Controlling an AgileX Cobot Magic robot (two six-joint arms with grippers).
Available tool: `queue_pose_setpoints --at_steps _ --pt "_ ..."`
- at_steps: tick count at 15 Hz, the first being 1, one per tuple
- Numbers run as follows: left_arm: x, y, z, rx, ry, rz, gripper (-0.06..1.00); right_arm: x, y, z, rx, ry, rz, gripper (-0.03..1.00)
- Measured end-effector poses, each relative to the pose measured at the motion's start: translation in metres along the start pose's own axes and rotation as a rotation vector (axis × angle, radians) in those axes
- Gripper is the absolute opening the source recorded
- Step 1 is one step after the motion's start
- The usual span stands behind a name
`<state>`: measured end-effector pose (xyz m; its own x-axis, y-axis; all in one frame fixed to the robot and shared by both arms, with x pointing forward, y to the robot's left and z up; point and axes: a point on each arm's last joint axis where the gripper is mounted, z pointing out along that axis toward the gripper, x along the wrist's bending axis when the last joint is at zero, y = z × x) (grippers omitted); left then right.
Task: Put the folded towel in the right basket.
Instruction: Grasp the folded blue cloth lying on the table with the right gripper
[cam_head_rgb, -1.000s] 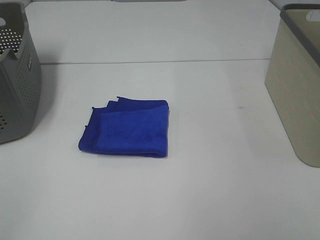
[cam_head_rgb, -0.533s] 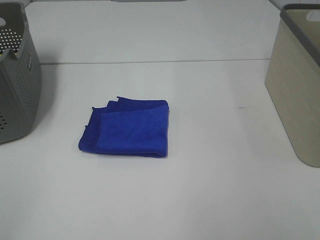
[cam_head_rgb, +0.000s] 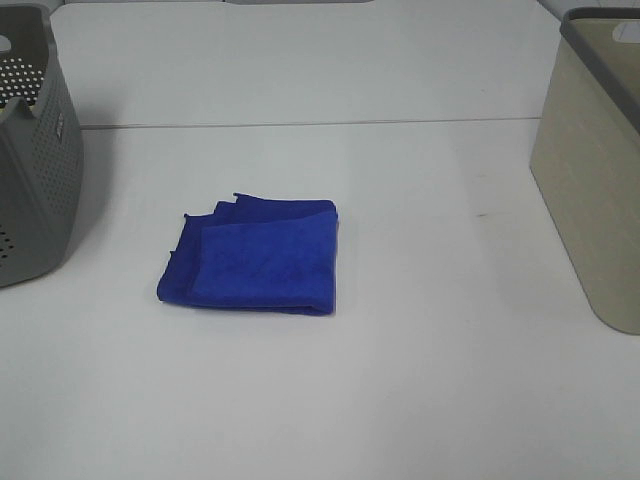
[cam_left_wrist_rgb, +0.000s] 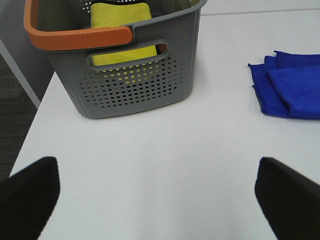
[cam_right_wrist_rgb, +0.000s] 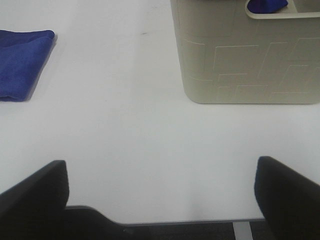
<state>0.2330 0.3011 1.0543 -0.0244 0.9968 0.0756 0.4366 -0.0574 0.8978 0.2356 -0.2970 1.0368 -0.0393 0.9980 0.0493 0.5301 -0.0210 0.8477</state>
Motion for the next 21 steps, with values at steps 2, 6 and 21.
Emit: queue_pose_setpoints --at_steps 2,6,21 --pt "0.0 0.0 0.0 0.0 0.0 0.0 0.99 0.0 0.0 0.0 0.0 0.0 0.0 0.97" --pt "0.0 0.0 0.0 0.0 0.0 0.0 0.99 0.0 0.0 0.0 0.0 0.0 0.0 0.97" --pt "0.0 0.0 0.0 0.0 0.0 0.0 0.99 0.0 0.0 0.0 0.0 0.0 0.0 0.97"
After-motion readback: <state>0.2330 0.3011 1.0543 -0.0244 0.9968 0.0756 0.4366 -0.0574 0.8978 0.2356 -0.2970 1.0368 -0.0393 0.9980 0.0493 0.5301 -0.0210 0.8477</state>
